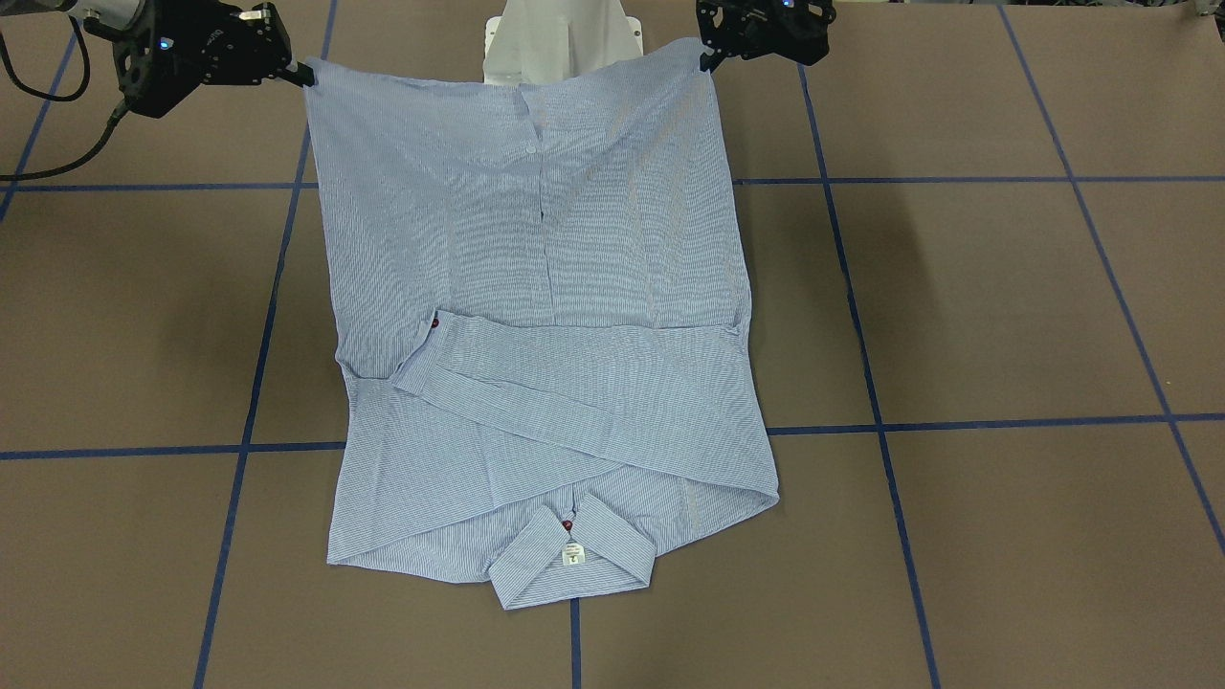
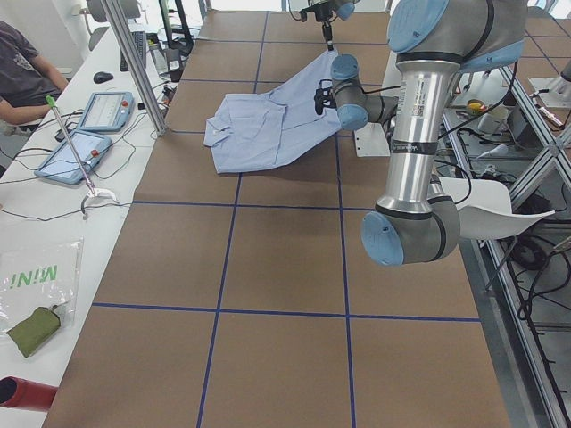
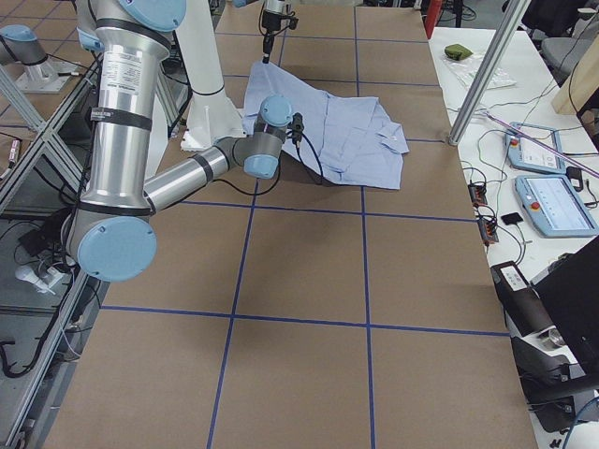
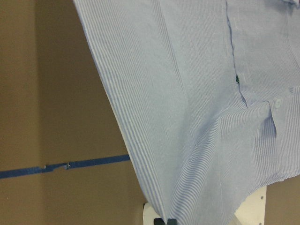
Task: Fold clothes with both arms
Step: 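Lift the hem corners with both grippers and pull them upward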
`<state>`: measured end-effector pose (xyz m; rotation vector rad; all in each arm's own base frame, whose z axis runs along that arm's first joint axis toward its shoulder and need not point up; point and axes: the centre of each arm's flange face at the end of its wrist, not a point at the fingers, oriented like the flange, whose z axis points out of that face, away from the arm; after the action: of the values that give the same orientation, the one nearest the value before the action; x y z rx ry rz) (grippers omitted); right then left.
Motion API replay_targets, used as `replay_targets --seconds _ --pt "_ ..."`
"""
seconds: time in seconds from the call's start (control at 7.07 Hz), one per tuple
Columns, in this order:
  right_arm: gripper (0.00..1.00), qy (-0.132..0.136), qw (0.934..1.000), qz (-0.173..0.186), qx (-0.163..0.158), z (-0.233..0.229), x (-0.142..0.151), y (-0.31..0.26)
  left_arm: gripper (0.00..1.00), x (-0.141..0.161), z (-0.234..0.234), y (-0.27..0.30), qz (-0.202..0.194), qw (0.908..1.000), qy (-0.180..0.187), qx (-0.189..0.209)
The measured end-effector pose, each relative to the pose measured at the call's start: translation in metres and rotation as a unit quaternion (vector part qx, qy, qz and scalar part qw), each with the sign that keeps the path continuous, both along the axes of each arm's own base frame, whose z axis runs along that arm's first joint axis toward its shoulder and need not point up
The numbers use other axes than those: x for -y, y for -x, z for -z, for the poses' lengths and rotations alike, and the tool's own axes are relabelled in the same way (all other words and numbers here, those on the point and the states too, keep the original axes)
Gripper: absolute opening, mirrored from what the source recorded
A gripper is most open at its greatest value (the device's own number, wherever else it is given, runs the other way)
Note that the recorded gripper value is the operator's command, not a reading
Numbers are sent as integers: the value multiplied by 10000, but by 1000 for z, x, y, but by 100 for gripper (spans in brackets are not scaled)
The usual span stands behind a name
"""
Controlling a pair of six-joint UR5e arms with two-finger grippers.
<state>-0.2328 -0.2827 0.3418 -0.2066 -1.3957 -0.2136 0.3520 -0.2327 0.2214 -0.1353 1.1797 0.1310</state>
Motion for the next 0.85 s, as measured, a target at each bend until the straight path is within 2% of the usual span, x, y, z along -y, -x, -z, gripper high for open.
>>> replay_targets --seconds 0.57,0.85 --pt "0 -16 9989 402 231 -5 -14 -16 0 -37 11 11 -751 9968 174 -206" --pt "0 7 9984 497 256 -8 -10 -12 0 -43 15 10 -928 9951 218 -253"
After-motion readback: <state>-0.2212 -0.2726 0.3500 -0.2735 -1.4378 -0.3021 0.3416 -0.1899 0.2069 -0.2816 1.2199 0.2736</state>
